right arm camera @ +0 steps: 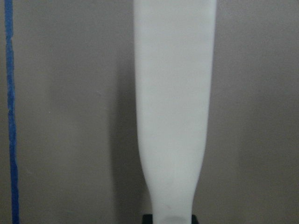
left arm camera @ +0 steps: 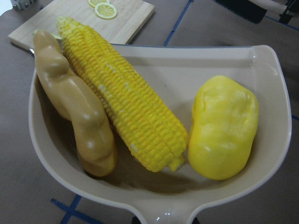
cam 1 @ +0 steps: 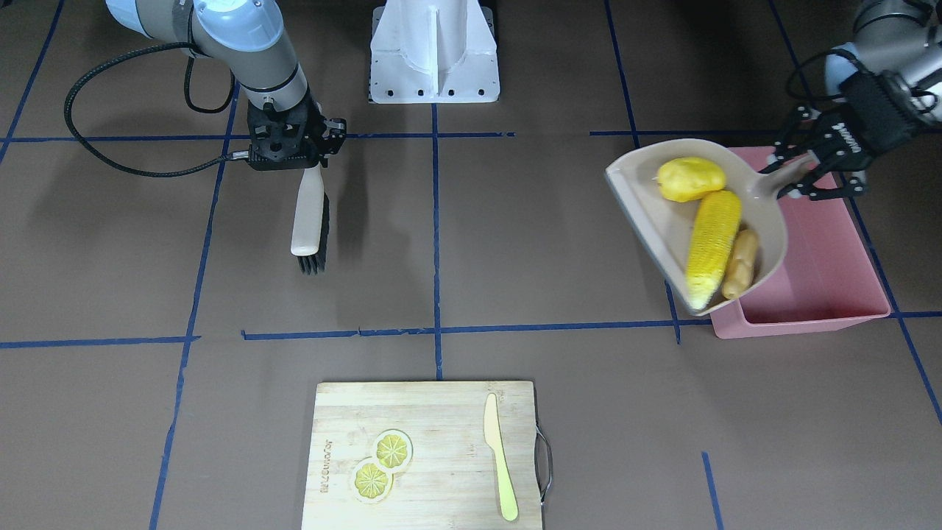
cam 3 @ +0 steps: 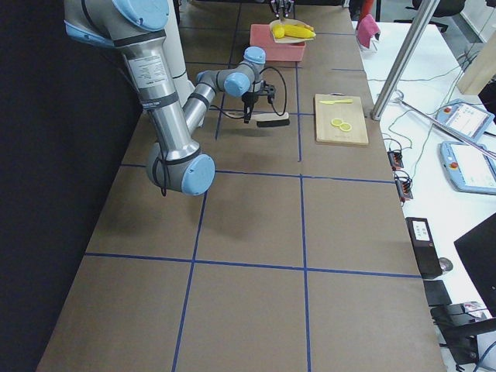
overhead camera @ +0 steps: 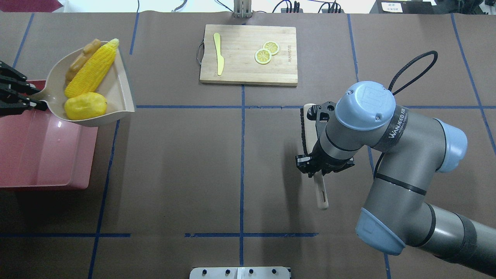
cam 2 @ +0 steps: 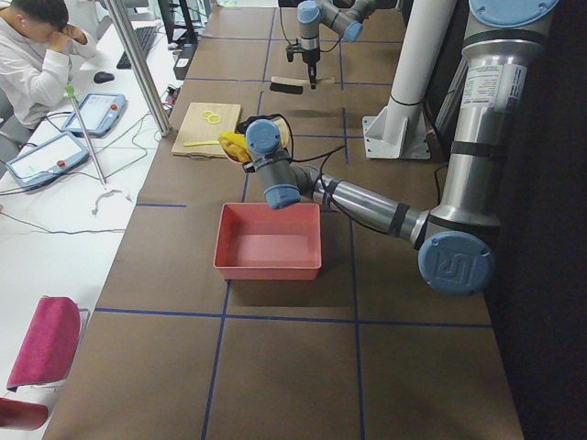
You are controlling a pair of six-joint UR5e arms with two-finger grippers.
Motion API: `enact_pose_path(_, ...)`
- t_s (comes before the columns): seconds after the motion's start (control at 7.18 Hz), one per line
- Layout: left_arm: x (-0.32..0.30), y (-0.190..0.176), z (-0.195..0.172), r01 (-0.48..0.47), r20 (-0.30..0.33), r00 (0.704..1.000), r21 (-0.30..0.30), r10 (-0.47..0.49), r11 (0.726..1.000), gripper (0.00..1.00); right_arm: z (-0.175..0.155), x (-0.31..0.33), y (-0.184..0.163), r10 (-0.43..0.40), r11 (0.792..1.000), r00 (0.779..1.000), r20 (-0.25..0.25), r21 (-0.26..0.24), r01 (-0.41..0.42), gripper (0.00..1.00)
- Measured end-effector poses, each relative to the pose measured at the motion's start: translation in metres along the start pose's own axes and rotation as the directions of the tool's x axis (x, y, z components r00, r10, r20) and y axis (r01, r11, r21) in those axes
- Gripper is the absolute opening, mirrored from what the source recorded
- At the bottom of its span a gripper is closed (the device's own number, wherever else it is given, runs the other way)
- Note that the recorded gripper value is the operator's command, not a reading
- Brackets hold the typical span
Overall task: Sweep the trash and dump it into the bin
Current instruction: 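Tilt the dustpan over the pink bin with the left gripper to dump vegetables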
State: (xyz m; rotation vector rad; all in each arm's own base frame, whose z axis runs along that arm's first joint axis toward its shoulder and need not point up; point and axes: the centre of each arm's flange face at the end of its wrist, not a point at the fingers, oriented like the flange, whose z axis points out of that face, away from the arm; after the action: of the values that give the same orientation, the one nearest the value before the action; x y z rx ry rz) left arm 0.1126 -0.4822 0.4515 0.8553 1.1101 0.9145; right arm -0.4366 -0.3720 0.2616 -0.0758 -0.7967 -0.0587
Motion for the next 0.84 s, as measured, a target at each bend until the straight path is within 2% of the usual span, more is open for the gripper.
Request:
enact_pose_path(0.28,-0.036,0.078,-0.049,0.010,0.009,1.000,0.005,-0.010,1.000,0.00,0.000,-0.001,0.001,0.000,1.000,1.000,0.001,0.001,0.000,0.00)
enact_pose_path(0.42,-0.047,0.103,-0.070,0.016,0.031,0.999,0.017,-0.016,1.000,0.00,-0.001,-0.002,0.001,-0.001,1.000,1.000,0.003,0.001,0.001,0.00)
enact_pose_path(0.84,-0.062,0.124,-0.113,0.015,0.135,0.991,0.034,-0.019,0.999,0.00,-0.001,-0.001,0.002,-0.001,1.000,1.000,0.004,0.002,0.001,0.00)
